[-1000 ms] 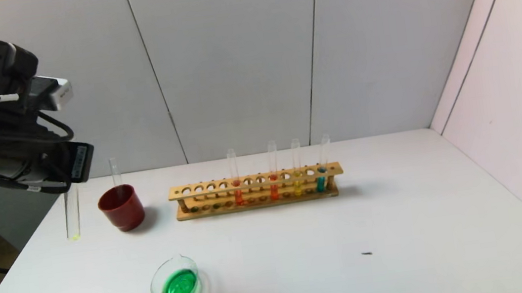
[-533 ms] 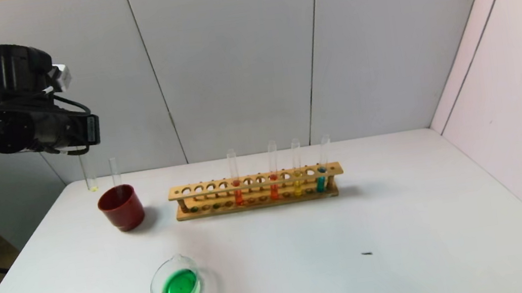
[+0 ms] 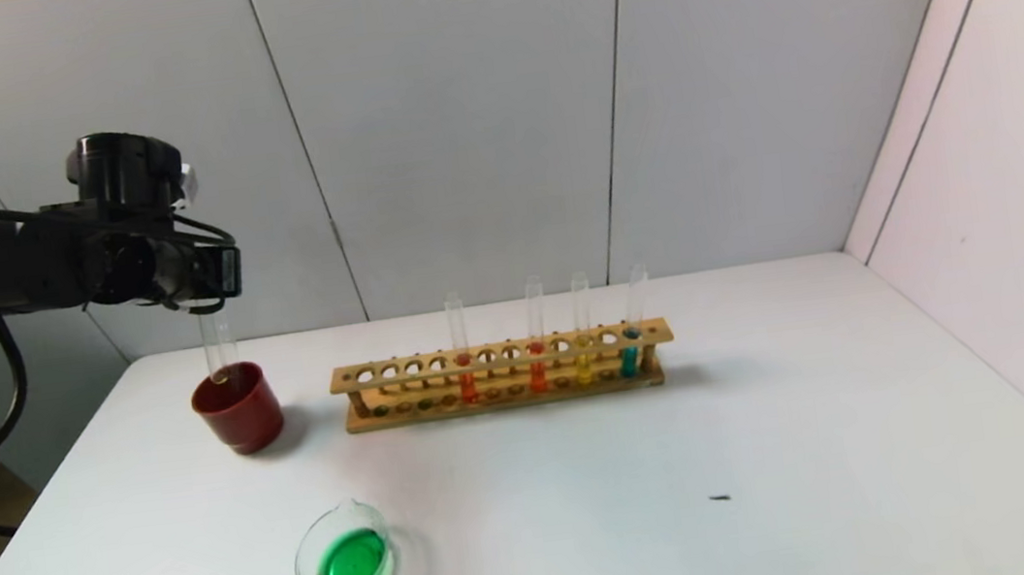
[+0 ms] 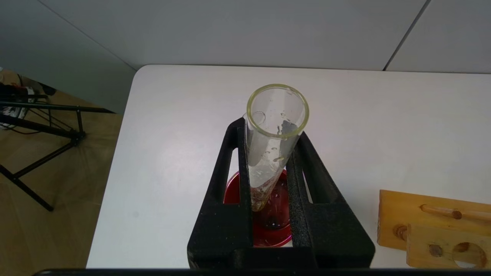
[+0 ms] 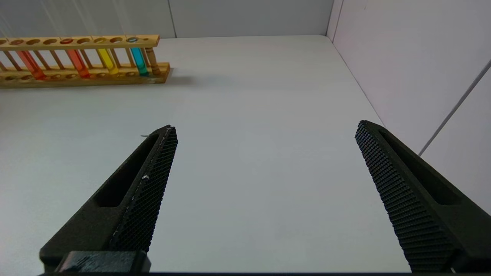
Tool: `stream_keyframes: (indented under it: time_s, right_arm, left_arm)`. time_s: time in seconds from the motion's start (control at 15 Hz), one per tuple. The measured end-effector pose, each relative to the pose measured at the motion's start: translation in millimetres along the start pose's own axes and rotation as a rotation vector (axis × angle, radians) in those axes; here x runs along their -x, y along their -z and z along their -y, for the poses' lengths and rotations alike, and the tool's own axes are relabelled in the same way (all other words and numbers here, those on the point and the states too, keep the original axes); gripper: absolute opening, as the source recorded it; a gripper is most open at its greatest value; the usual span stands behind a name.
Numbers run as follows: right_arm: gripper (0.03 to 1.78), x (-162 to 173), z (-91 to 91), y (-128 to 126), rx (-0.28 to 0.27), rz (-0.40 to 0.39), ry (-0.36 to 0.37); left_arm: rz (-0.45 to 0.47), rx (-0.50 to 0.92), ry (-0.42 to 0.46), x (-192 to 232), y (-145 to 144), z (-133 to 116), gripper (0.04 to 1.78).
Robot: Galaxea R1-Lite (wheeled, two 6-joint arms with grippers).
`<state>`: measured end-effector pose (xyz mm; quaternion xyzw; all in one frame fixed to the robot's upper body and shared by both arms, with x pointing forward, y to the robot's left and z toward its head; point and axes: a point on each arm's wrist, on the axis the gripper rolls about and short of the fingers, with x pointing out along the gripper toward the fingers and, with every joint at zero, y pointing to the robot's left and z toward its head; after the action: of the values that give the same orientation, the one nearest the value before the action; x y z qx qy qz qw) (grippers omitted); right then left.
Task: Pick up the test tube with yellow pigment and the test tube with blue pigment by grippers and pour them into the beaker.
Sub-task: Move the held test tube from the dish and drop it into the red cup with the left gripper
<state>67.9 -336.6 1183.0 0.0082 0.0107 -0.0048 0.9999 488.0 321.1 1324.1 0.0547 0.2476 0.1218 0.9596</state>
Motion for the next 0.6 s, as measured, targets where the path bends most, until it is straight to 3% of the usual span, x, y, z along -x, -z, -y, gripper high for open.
stream_keyframes:
  time_s: [0.6]
  right_arm:
    - [1.7,0.0,0.0,0.0,0.0,0.0,0.0]
  left_arm:
    - [-0.025,-0.012,0.005,-16.5,38.6,7.7,0.31]
